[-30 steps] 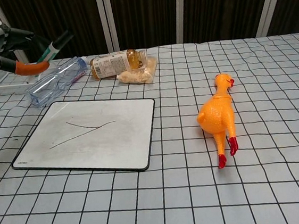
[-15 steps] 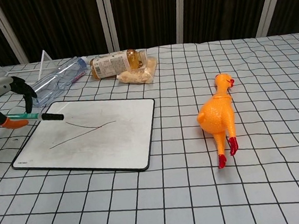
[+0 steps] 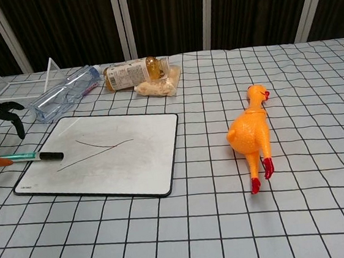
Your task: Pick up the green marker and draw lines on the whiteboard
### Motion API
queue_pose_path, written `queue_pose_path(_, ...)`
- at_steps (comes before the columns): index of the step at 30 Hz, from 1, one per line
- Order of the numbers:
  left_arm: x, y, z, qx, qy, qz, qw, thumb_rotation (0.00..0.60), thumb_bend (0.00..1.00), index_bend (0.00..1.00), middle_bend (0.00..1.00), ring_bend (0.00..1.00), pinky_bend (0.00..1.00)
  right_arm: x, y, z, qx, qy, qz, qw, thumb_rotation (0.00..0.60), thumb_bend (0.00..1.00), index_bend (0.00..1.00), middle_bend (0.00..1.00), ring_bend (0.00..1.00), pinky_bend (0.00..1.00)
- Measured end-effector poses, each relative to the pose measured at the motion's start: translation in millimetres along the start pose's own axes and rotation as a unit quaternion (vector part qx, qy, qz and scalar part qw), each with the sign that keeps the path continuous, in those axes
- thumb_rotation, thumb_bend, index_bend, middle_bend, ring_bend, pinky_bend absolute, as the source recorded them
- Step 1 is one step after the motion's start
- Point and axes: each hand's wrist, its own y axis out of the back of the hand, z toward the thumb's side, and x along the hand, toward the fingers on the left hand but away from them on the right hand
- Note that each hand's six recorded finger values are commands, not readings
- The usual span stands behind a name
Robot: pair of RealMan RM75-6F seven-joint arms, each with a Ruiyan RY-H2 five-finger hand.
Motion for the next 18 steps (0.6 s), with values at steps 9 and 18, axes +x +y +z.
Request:
queue_pose_path(9,-21.8,17.8,-6.4,-0.064,0.014,0.031,0.9974,0.6,0.18,0.1,0.0,0.0,0.0,0.6,-0.3,-0.6,0.004,0.001,0.002,1.0,0.6,0.27,0.0,0.0,0.0,0.0)
queue_pose_path(18,-91.9,47.9,-20.9,-0.158,0.019,0.095,0.9827,0.6,0.17,0.0,0.0,0.0,0.0,0.8,-4.3,-0.2,0.023,0.006,0.016,0.9996,0.6,0.27,0.0,0.0,0.0,0.0)
